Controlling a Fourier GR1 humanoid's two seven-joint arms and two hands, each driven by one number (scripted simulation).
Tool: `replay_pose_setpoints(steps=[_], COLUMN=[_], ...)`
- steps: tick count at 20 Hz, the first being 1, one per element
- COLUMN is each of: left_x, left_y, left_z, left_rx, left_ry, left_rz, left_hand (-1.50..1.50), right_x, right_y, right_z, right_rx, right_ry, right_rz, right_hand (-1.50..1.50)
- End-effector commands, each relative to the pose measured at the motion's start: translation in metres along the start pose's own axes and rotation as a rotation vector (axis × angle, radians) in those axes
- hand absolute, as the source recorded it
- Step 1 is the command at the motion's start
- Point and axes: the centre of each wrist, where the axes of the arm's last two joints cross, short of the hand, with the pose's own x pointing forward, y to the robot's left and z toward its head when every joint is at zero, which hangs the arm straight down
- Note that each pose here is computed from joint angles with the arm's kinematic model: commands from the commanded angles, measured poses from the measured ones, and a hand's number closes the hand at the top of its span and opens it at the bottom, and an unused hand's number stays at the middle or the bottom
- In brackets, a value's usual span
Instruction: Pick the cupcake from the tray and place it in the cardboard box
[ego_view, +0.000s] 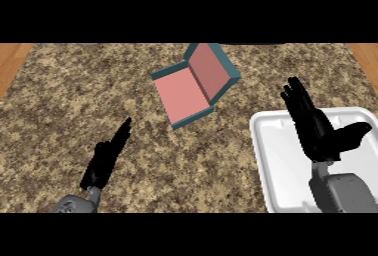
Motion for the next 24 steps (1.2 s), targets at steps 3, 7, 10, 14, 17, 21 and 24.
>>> replay_pose_setpoints(steps=[3, 7, 10, 14, 17, 21, 24], left_x=[0.01, 0.019, 0.017, 0.022, 0.026, 0.023, 0.009], left_y=[0.05, 0.057, 0.071, 0.068, 0.072, 0.065, 0.06], left_z=[-0.009, -0.001, 0.014, 0.019, 0.015, 0.018, 0.027], left_rx=[0.171, 0.233, 0.255, 0.278, 0.276, 0.277, 0.27], left_ry=[-0.093, -0.118, -0.148, -0.139, -0.157, -0.158, -0.146], left_rz=[-0.067, -0.112, -0.108, -0.083, -0.089, -0.103, -0.097], left_hand=[0.0, 0.0, 0.0, 0.0, 0.0, 0.0, 0.0], right_x=[0.035, 0.073, 0.01, -0.018, 0.006, 0.044, 0.06], right_y=[-0.052, -0.134, -0.15, -0.183, -0.212, -0.242, -0.253], right_z=[-0.019, -0.006, -0.004, 0.011, 0.017, 0.023, 0.027], right_rx=[0.051, -0.055, -0.335, -0.288, -0.153, -0.036, 0.076], right_ry=[-0.201, -0.11, -0.158, -0.265, -0.219, -0.104, 0.001], right_rz=[-0.014, 0.628, 0.251, 0.154, 0.357, 0.691, 0.832], right_hand=[-1.5, -1.5, -1.5, -1.5, -1.5, -1.5, -1.5])
